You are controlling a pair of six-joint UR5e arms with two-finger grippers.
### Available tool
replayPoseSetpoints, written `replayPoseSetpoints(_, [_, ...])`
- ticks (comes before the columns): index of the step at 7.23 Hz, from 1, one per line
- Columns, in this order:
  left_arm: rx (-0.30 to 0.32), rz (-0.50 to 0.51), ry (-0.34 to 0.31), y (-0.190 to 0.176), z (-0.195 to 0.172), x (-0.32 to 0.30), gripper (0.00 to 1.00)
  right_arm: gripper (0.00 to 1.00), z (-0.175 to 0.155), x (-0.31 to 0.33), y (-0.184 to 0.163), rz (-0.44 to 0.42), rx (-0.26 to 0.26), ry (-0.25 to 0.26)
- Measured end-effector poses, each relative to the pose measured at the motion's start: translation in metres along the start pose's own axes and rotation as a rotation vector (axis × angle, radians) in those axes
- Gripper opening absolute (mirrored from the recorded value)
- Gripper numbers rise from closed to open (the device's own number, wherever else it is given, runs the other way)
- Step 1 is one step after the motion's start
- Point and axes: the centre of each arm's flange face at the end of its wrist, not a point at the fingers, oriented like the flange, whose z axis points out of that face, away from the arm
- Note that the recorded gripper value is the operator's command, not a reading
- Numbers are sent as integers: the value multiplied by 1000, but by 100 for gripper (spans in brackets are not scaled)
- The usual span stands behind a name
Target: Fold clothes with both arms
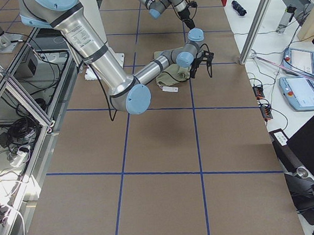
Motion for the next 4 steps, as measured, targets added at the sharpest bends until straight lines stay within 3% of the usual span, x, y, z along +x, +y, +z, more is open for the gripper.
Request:
replayPoseSetpoints(2, [9, 48, -16, -21, -12, -22, 51, 0, 20, -18, 72, -49, 18, -5])
replayPoseSetpoints(4, [15, 61, -23, -28, -15, -30, 51, 0, 41, -30, 103, -64, 45, 8])
